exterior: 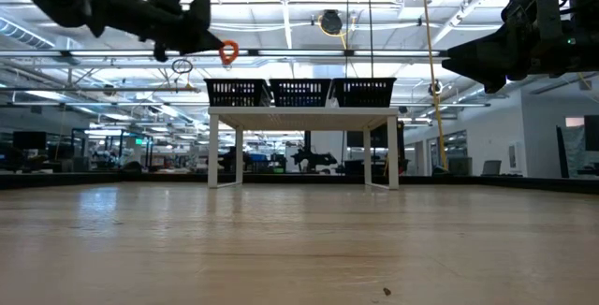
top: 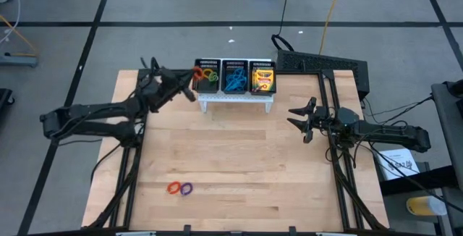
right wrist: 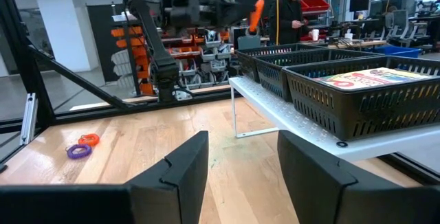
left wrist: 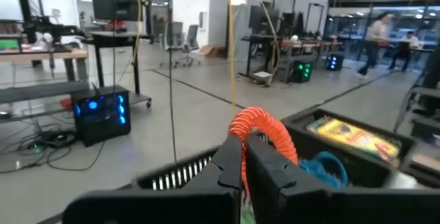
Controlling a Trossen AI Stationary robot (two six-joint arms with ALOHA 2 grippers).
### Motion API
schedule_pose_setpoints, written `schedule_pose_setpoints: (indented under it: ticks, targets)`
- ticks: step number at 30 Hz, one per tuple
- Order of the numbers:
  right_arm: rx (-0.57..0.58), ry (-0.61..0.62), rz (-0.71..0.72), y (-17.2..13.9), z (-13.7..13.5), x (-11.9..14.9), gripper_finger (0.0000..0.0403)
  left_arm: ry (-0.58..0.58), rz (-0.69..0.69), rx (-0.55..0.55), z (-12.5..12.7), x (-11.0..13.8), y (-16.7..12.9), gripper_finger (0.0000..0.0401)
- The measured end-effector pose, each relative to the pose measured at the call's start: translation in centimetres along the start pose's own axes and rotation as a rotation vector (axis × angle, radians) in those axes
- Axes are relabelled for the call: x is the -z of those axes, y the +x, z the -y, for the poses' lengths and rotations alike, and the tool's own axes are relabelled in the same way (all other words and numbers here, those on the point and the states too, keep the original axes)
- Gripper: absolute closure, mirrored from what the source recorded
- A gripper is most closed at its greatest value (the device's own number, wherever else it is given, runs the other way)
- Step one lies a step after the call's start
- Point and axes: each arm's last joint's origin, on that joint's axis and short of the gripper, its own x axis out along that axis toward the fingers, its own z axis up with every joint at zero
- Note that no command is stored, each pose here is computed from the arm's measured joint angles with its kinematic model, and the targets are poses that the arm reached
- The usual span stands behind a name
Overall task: Pick & Place Office Desk Supplies
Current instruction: Put the orange spring keychain into the left black bin
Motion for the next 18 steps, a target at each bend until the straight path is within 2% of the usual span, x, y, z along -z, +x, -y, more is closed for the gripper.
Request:
schedule_pose_setpoints:
  ticks: [3, 9, 18]
  targets:
    - [0.000, 0.000, 0.000, 0.0, 0.0, 0.0, 0.0238, -0.003, -0.004, -0.016, 0.1, -0.4, 1.1, 0.0387]
    - [0.000, 0.000, 0.000, 0.0, 0.0, 0.0, 0.0238, 0.014, -0.089, -0.027, 0.3, 1.5, 2.7, 0.0396]
    - [0.000, 0.000, 0.000, 0.0, 0.0, 0.0, 0.0238, 0.005, -0.110, -0.032, 0.4, 2.2, 3.1, 0.0372]
